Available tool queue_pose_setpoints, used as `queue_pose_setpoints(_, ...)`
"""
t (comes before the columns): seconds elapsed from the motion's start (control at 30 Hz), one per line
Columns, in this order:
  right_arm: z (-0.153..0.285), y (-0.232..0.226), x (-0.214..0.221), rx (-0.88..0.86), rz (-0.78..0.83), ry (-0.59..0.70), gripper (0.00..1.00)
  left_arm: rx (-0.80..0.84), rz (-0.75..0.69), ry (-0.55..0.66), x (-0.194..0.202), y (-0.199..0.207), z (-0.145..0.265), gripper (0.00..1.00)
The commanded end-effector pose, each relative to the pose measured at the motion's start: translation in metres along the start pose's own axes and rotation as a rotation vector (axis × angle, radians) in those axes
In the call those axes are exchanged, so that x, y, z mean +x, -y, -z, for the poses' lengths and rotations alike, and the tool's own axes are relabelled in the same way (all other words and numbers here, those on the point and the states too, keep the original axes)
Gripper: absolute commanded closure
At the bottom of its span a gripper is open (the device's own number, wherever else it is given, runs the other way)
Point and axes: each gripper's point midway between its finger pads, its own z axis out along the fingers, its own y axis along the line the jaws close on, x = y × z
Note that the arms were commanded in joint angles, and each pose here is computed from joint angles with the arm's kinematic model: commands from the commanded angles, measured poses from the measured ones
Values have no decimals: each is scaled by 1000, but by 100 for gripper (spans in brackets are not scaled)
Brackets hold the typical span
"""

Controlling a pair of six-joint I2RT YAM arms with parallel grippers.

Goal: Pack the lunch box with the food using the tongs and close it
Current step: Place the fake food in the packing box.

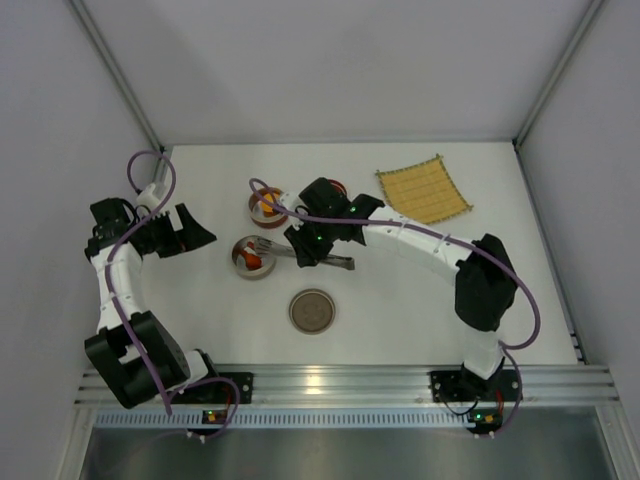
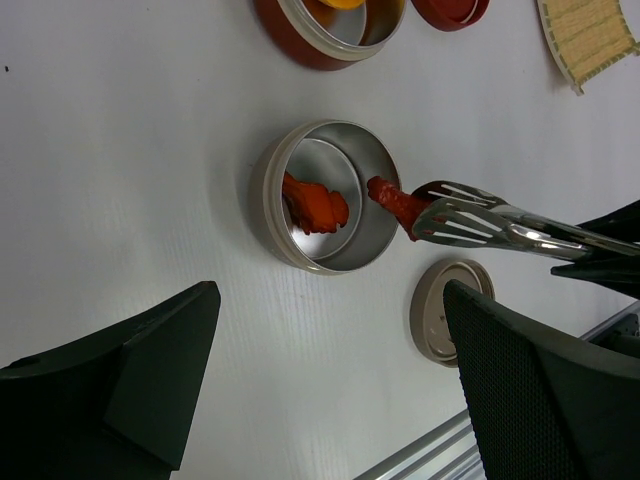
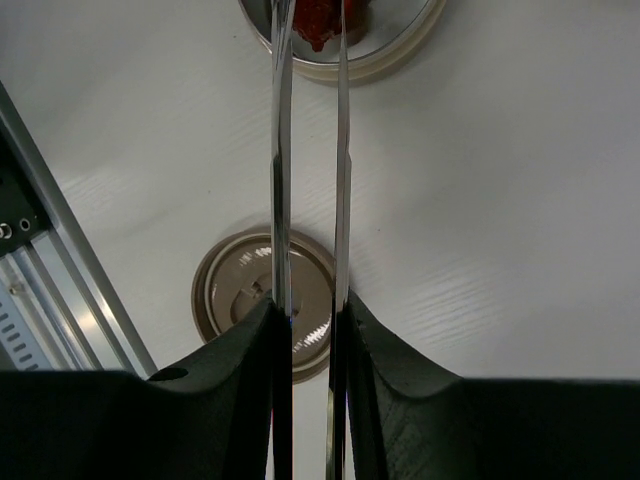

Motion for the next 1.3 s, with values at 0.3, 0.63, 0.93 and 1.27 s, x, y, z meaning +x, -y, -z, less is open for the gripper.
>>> queue_pose_setpoints(0.3,-16,4,-49,60,71,113,85,15,-34,31,-8,-3,-3,2)
queue_pose_setpoints(0.63,-20,8,-47,73,66,91,75,5,-51,33,-8,-4,-2,2)
queue_pose_setpoints(0.93,-13,6,-39,77,68,86,63,6,-50,35,-9,-4,-1,2)
queue_pose_setpoints(1.27,72,37,-60,149,0,201,63,-7,-78,46,-16,1,6,2)
